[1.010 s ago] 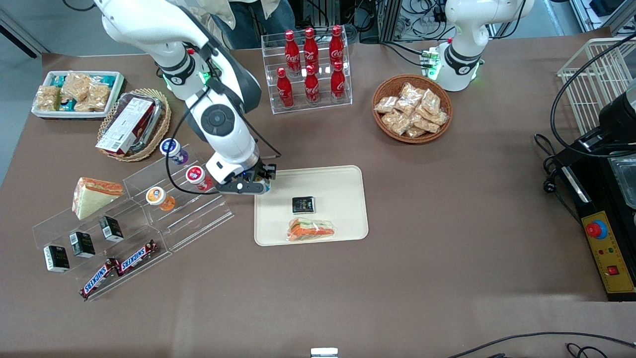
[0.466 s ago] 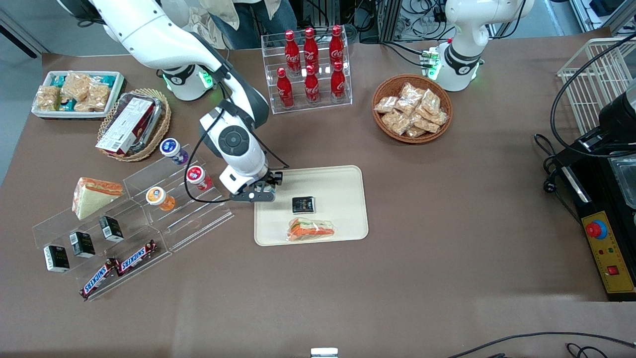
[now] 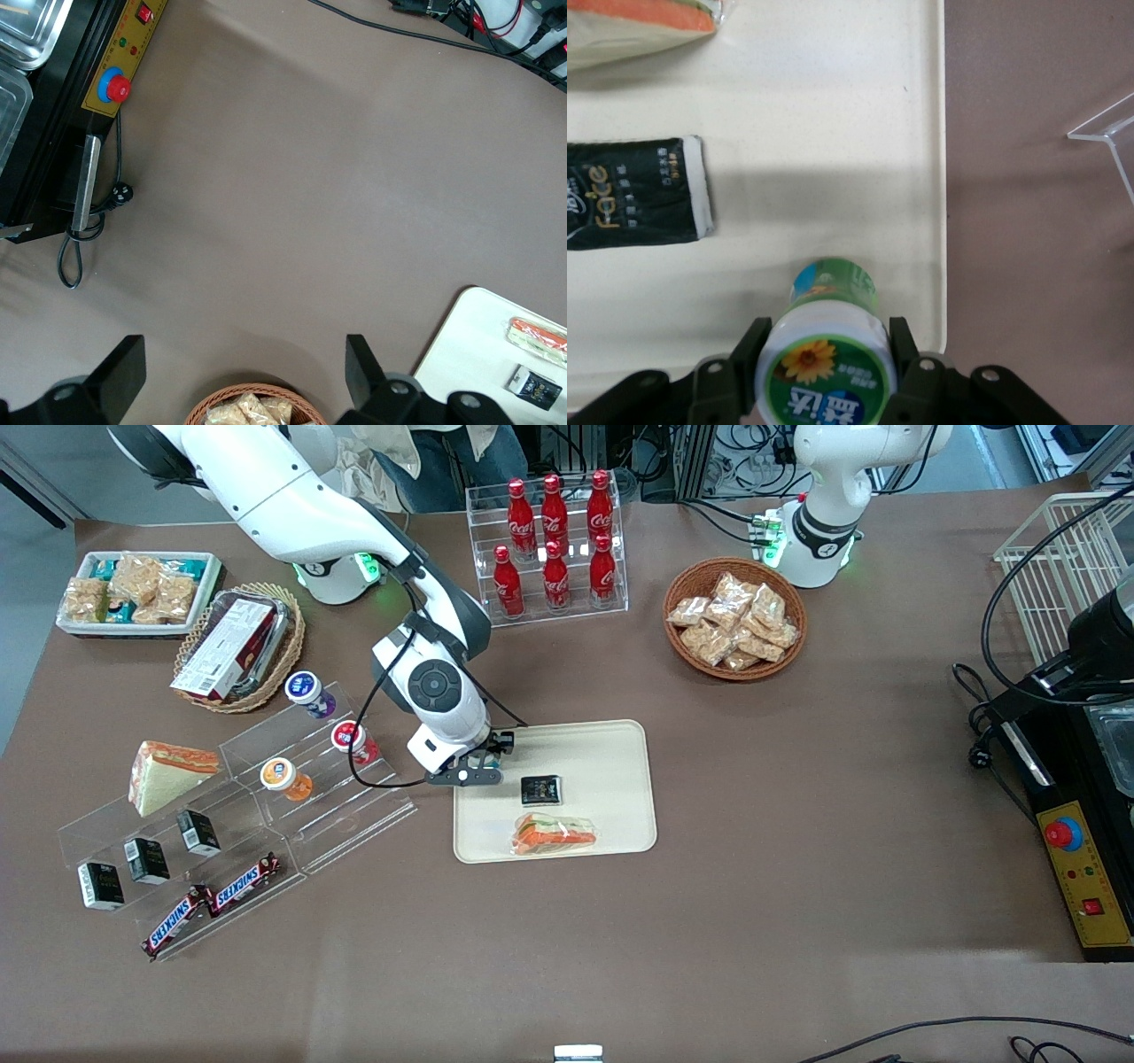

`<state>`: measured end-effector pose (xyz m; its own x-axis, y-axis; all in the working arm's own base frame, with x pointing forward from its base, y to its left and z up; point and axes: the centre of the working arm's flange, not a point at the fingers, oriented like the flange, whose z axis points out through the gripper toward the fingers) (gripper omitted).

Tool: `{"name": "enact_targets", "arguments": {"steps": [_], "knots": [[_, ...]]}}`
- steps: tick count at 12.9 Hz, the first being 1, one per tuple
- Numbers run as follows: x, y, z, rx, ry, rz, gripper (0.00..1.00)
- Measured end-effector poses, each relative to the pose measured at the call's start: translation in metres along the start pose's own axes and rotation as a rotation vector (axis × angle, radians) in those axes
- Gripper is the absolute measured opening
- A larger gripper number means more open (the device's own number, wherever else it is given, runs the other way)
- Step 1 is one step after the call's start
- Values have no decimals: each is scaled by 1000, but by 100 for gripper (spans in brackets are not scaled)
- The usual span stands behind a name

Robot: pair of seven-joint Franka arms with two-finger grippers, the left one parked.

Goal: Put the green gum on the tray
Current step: 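Lower the green gum bottle onto the tray beside the black packet, then open the right gripper and raise it away from the tray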

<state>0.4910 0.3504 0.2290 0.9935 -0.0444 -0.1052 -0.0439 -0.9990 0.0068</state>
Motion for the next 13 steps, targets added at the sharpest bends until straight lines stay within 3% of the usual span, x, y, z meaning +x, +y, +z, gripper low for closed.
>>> {"name": "enact_targets", "arguments": {"steps": [2,7,9,11,13], "knots": [[2,3,2,-3,-1,6,59],[8,6,-2,-20,26,-12,100],[14,4,-18,-7,56,-27,100],[28,11,-57,9,120,-94,100],[44,42,-107,-5,169,-140,100]]}}
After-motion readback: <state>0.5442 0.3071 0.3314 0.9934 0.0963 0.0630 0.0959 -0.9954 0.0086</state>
